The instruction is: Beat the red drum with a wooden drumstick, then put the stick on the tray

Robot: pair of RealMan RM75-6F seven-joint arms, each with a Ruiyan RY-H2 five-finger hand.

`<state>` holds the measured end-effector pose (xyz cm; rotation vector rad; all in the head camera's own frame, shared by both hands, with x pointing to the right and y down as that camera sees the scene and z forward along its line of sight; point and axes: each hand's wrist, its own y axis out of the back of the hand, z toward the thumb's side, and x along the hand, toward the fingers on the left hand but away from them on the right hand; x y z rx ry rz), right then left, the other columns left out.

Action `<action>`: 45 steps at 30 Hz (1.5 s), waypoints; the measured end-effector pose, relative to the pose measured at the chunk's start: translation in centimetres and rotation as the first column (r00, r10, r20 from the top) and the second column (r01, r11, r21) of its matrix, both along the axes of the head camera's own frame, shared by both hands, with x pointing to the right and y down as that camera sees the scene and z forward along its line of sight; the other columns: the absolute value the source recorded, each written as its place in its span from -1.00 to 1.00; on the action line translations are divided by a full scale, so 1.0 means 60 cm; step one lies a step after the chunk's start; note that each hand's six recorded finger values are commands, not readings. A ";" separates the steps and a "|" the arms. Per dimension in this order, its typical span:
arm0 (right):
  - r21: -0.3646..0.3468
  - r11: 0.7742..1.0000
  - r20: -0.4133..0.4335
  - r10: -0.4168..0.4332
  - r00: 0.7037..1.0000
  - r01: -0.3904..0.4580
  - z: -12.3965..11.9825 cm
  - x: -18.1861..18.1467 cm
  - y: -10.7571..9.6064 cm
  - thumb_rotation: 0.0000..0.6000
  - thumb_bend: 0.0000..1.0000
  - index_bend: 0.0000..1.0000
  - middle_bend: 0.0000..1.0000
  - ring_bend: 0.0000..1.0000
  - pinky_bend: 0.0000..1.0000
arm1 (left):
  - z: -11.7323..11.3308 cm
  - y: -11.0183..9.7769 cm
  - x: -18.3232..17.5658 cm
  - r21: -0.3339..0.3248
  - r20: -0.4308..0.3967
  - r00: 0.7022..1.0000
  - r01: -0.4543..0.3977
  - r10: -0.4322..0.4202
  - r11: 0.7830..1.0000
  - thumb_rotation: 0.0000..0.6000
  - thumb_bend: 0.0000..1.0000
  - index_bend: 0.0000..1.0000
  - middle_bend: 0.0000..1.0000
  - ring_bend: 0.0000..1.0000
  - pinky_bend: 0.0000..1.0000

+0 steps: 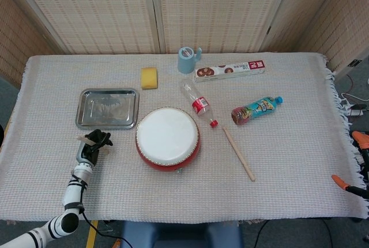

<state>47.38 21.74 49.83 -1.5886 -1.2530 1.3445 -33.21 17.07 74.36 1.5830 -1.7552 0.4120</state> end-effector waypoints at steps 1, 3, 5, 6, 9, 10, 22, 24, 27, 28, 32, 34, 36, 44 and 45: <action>0.001 1.000 0.000 0.000 1.000 0.000 0.000 0.000 0.000 1.00 -0.78 -0.91 -0.83 -0.90 -0.87 | 0.000 -0.001 0.000 0.002 0.002 1.000 -0.003 0.003 1.000 0.96 -0.72 0.62 0.67 0.47 0.32; 0.001 1.000 0.000 0.000 1.000 0.000 0.000 0.000 0.000 1.00 -0.78 -0.91 -0.83 -0.90 -0.87 | 0.000 -0.002 -0.001 0.007 0.004 1.000 -0.007 0.007 1.000 1.00 -0.73 0.65 0.69 0.50 0.36; 0.001 1.000 0.000 0.001 1.000 -0.001 0.000 0.000 0.000 1.00 -0.78 -0.91 -0.83 -0.90 -0.87 | 0.000 -0.003 -0.001 0.010 0.005 1.000 -0.011 0.011 1.000 1.00 -0.73 0.65 0.70 0.52 0.40; 0.001 1.000 0.000 0.002 1.000 -0.002 0.000 0.000 0.000 1.00 -0.78 -0.91 -0.83 -0.90 -0.87 | 0.000 -0.003 -0.002 0.011 0.005 1.000 -0.010 0.010 1.000 1.00 -0.73 0.65 0.71 0.52 0.41; 0.002 1.000 0.000 0.002 1.000 -0.002 0.000 0.000 0.000 1.00 -0.78 -0.91 -0.83 -0.90 -0.87 | -0.001 -0.005 -0.002 0.011 -0.010 1.000 0.004 -0.004 1.000 1.00 -0.73 0.66 0.74 0.55 0.45; 0.003 1.000 -0.001 0.003 1.000 -0.003 -0.001 0.000 0.000 1.00 -0.78 -0.91 -0.83 -0.90 -0.87 | -0.001 -0.006 -0.002 0.011 -0.012 1.000 0.007 -0.007 1.000 1.00 -0.73 0.66 0.75 0.56 0.46; 0.008 1.000 0.000 0.001 1.000 -0.001 -0.002 -0.001 -0.002 1.00 -0.78 -0.91 -0.83 -0.90 -0.87 | 0.003 -0.010 -0.005 0.008 0.002 1.000 -0.001 0.001 1.000 1.00 -0.73 0.81 0.98 0.81 0.64; 0.009 1.000 0.001 0.000 1.000 0.000 -0.002 -0.001 -0.002 1.00 -0.78 -0.91 -0.83 -0.90 -0.87 | 0.003 -0.009 -0.006 0.009 0.005 1.000 -0.002 0.002 1.000 1.00 -0.73 0.82 1.00 0.83 0.69; 0.011 1.000 0.001 0.001 1.000 -0.001 -0.003 -0.001 -0.002 1.00 -0.78 -0.91 -0.83 -0.91 -0.87 | 0.004 -0.008 -0.008 0.010 0.015 1.000 -0.001 0.001 1.000 1.00 -0.72 0.86 1.00 0.87 0.76; 0.013 1.000 0.001 0.001 1.000 -0.001 -0.003 -0.001 -0.002 1.00 -0.78 -0.91 -0.83 -0.90 -0.87 | 0.005 -0.007 -0.008 0.011 0.019 1.000 -0.002 0.001 1.000 1.00 -0.70 0.87 1.00 0.89 0.77; 0.017 1.000 0.003 -0.001 1.000 0.001 -0.004 -0.001 -0.003 1.00 -0.78 -0.91 -0.83 -0.90 -0.87 | 0.006 -0.007 -0.009 0.012 0.028 1.000 -0.003 0.002 1.000 1.00 -0.56 0.89 1.00 0.92 0.81; 0.019 1.000 0.003 -0.002 1.000 0.002 -0.005 -0.002 -0.003 1.00 -0.78 -0.91 -0.83 -0.90 -0.87 | 0.006 -0.008 -0.010 0.016 0.034 0.999 -0.005 0.004 1.000 1.00 -0.34 0.90 1.00 0.94 0.84; 0.021 1.000 0.004 -0.002 1.000 0.002 -0.006 -0.002 -0.003 1.00 -0.78 -0.91 -0.83 -0.91 -0.87 | 0.006 -0.009 -0.010 0.018 0.040 0.999 -0.008 0.007 1.000 1.00 -0.07 0.91 1.00 0.96 0.87; 0.025 1.000 0.010 -0.003 1.000 0.002 -0.006 -0.003 -0.003 1.00 -0.78 -0.91 -0.83 -0.90 -0.87 | 0.000 -0.016 -0.017 0.032 0.055 0.998 -0.004 0.003 0.999 1.00 0.66 0.91 1.00 0.96 0.98; 0.025 1.000 0.010 -0.003 1.000 0.003 -0.006 -0.003 -0.003 1.00 -0.78 -0.91 -0.83 -0.90 -0.87 | -0.001 -0.016 -0.018 0.033 0.057 0.998 -0.005 0.003 0.999 1.00 0.72 0.91 1.00 0.97 0.99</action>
